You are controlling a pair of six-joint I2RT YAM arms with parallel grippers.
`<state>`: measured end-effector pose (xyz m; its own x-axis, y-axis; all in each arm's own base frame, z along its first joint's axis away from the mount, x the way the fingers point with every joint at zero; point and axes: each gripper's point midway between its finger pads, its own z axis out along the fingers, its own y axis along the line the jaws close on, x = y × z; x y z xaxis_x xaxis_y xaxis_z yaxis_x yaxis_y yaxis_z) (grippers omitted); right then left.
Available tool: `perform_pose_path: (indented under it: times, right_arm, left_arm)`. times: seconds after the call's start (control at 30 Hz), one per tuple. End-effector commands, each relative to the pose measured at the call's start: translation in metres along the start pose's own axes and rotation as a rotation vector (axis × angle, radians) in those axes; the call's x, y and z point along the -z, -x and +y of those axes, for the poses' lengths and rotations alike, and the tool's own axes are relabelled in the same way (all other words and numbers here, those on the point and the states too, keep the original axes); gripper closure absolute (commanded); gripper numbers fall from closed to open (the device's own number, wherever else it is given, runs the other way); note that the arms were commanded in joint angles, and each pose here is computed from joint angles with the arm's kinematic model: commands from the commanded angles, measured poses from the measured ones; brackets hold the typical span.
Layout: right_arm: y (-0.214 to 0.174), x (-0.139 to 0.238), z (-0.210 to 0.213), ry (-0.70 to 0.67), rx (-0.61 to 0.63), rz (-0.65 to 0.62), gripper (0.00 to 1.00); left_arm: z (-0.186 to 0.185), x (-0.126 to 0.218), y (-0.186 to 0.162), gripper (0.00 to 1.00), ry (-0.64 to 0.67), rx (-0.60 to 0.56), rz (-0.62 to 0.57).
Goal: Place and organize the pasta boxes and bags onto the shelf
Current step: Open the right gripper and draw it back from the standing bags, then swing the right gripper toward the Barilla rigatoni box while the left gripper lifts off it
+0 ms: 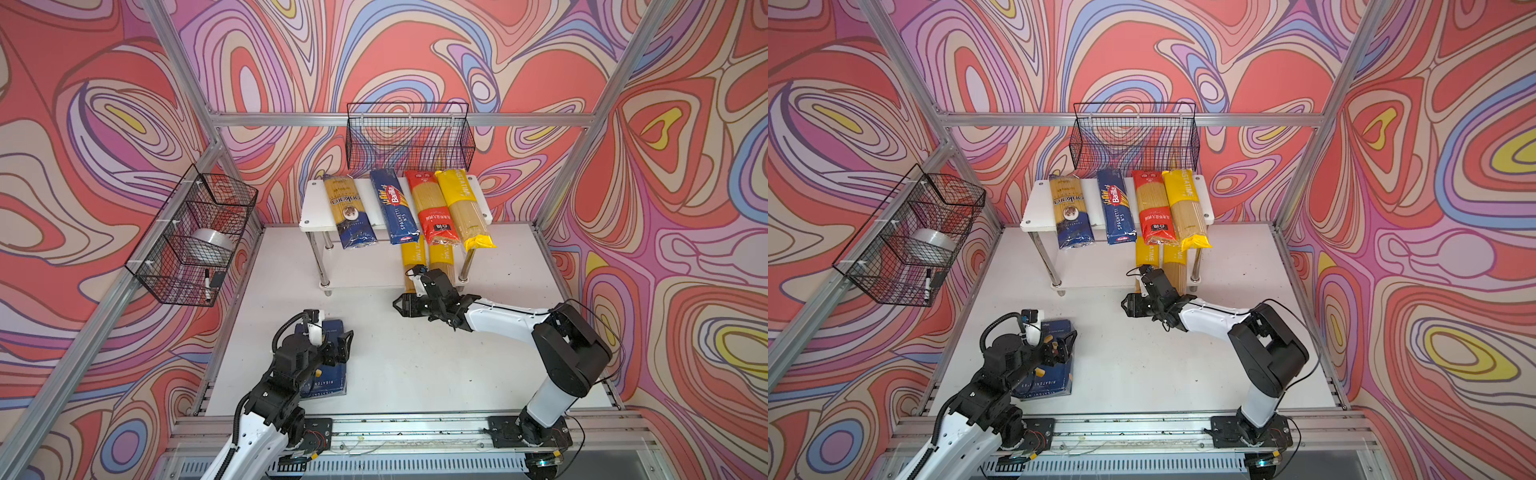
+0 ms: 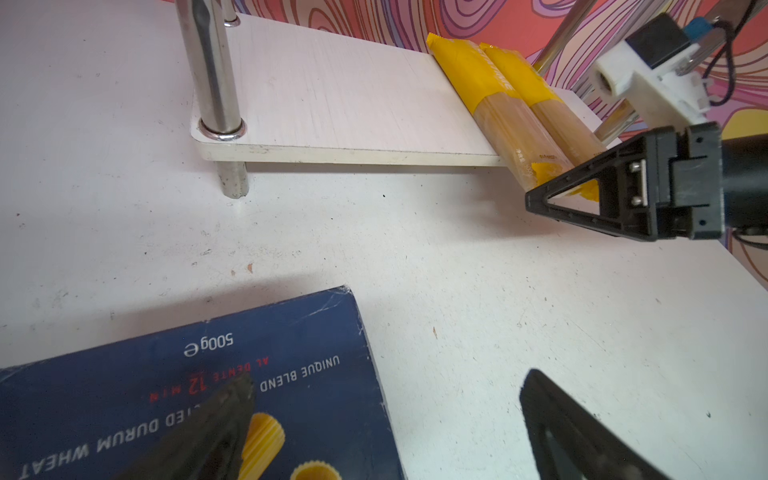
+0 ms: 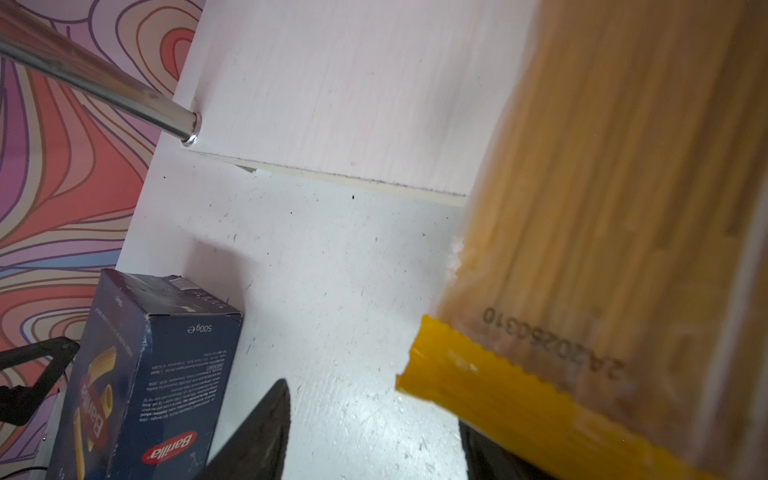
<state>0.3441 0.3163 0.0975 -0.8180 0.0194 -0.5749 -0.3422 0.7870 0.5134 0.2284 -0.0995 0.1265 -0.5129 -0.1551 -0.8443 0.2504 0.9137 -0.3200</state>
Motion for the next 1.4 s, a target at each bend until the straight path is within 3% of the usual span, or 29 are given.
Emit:
perform_pose_path:
  times: [0.0, 0.3, 0.43, 0.83, 0.9, 1.0, 1.17, 1.37]
  right_arm:
    - [0.016, -0.004, 0.005, -0.002, 0.024, -0.042, 0.34]
    - [0.003, 0.013, 0.024, 0.060, 0.050, -0.019, 0.34]
    - [-0.018, 0.038, 0.045, 0.039, 0.119, -0.017, 0.33]
    - [-0.102, 0.088, 0.079, 0.079, 0.157, 0.041, 0.33]
    - [-0.112, 0.092, 0.084, 0.085, 0.177, 0.057, 0.32]
    - [-0.113, 0.099, 0.097, 0.127, 0.200, 0.059, 0.31]
    - [-0.101, 0.118, 0.124, 0.195, 0.222, 0.061, 0.31]
    - [-0.099, 0.117, 0.132, 0.245, 0.212, 0.040, 0.31]
  left_arm:
    - [0.001, -0.001, -0.001, 0.00, 0.004, -0.002, 0.003]
    - [0.002, -0.001, -0.001, 0.00, 0.012, 0.001, 0.000]
    - [0.005, 0.001, 0.000, 0.00, 0.025, 0.007, -0.012]
    - [0.013, 0.002, 0.003, 0.00, 0.081, 0.030, -0.006]
    - [0.016, 0.010, -0.003, 0.00, 0.133, 0.067, 0.099]
    - [0.043, 0.025, -0.009, 0.00, 0.345, 0.169, 0.206]
    - [0.054, 0.034, -0.016, 0.00, 0.447, 0.299, 0.230]
    - [0.076, 0.057, -0.024, 0.00, 0.588, 0.359, 0.210]
